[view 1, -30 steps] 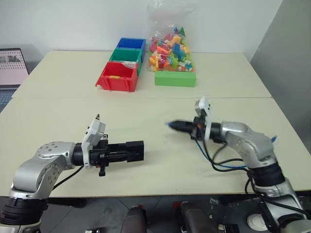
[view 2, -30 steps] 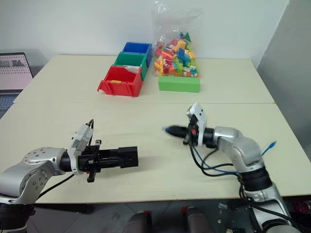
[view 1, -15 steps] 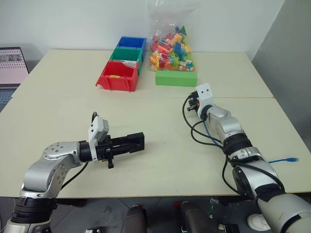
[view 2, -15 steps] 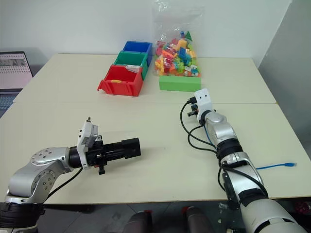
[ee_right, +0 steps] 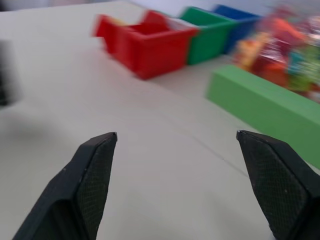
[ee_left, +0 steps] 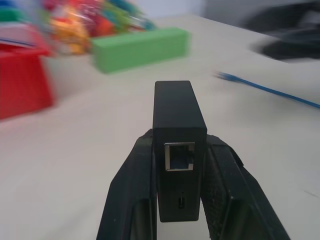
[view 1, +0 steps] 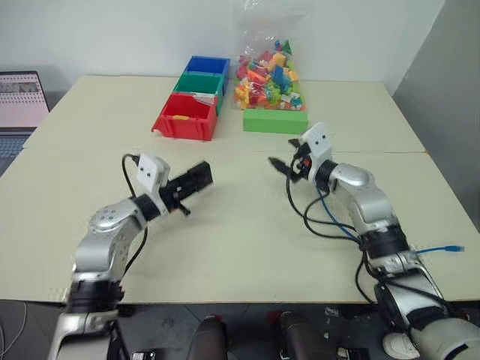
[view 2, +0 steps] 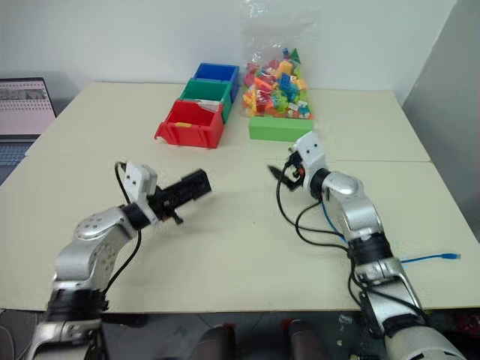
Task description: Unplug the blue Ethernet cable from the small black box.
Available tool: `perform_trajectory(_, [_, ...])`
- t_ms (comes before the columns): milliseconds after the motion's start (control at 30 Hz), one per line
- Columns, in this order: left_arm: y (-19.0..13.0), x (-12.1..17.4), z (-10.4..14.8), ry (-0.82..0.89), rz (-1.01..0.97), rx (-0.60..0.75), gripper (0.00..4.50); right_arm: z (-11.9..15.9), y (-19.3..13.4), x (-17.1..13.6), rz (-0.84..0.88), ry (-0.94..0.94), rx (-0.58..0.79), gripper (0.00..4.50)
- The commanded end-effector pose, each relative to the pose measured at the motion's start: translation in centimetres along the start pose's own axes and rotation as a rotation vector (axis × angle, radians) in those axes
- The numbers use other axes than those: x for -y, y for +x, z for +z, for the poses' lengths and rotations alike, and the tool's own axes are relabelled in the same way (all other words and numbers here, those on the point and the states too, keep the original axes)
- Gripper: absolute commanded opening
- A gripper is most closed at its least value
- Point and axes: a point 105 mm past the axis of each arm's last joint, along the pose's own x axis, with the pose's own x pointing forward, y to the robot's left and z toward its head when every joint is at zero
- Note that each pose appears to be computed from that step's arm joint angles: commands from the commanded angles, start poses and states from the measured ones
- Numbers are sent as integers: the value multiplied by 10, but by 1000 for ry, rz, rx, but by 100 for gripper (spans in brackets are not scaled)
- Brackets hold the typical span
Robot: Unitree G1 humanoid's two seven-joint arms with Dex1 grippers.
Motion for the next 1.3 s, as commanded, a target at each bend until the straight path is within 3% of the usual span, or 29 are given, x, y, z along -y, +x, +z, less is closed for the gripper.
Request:
perform_trajectory(33, [6,-39,1,104,259,46,79,29,-8,-34,158,-22,46,391])
perform_trajectory(200, [15,-51,-24,104,366,6,79,29,-4,-43,145,2,4,391])
perform_trajectory(433, [10,-51,-56,63,357,-67,79,27,-2,-48,132,1,-27,391])
perform_trajectory(500, [6,-51,-62,22,350,-69,149,27,-2,-49,128,0,-29,394])
perform_trajectory(867, [-5,-44,-64,-19,342,-78,368,25,1,-53,111,25,-26,394])
perform_trajectory(1067, [-30,-40,-66,-7,330,-187,368,11,-6,-50,58,73,-47,394])
perform_trajectory(1300, [-73,-40,-30,94,218,-235,368,-8,-38,-18,-89,101,-61,394])
